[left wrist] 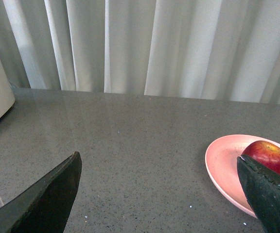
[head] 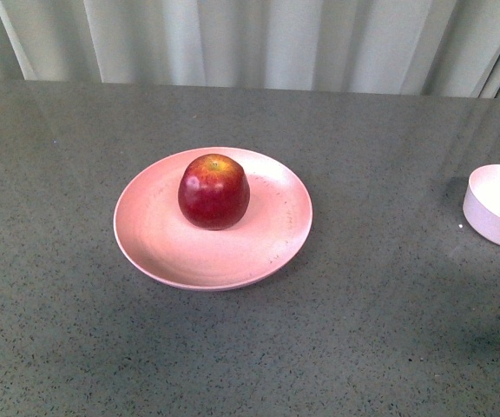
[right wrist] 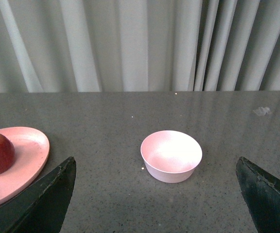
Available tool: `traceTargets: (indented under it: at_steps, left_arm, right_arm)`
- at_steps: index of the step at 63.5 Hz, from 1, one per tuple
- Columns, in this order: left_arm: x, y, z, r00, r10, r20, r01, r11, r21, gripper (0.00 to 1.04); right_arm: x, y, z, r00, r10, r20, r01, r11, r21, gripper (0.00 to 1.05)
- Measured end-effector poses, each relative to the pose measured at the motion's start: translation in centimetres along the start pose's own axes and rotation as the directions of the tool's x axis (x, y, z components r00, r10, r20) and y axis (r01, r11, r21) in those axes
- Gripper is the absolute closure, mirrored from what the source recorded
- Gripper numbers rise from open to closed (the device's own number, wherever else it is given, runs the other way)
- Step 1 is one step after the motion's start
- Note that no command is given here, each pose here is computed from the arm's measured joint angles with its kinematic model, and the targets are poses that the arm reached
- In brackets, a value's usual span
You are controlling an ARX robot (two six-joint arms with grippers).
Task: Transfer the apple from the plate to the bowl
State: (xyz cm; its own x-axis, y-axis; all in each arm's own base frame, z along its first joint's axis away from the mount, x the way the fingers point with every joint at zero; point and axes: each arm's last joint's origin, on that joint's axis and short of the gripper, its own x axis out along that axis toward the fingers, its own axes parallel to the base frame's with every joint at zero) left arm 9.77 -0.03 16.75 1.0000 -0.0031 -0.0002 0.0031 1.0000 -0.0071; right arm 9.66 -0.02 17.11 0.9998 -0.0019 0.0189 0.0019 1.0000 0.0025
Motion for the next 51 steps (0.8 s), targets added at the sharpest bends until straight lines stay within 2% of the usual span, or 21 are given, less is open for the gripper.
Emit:
traceTargets:
  at_steps: [51]
  left_arm:
    - [0.00,0.00,0.00,1.000,0.000,0.000,0.000,1.000,0.000,0.09]
  right_arm:
    - [0.00,0.00,0.00,1.000,0.000,0.000,0.000,1.000,0.000,0.09]
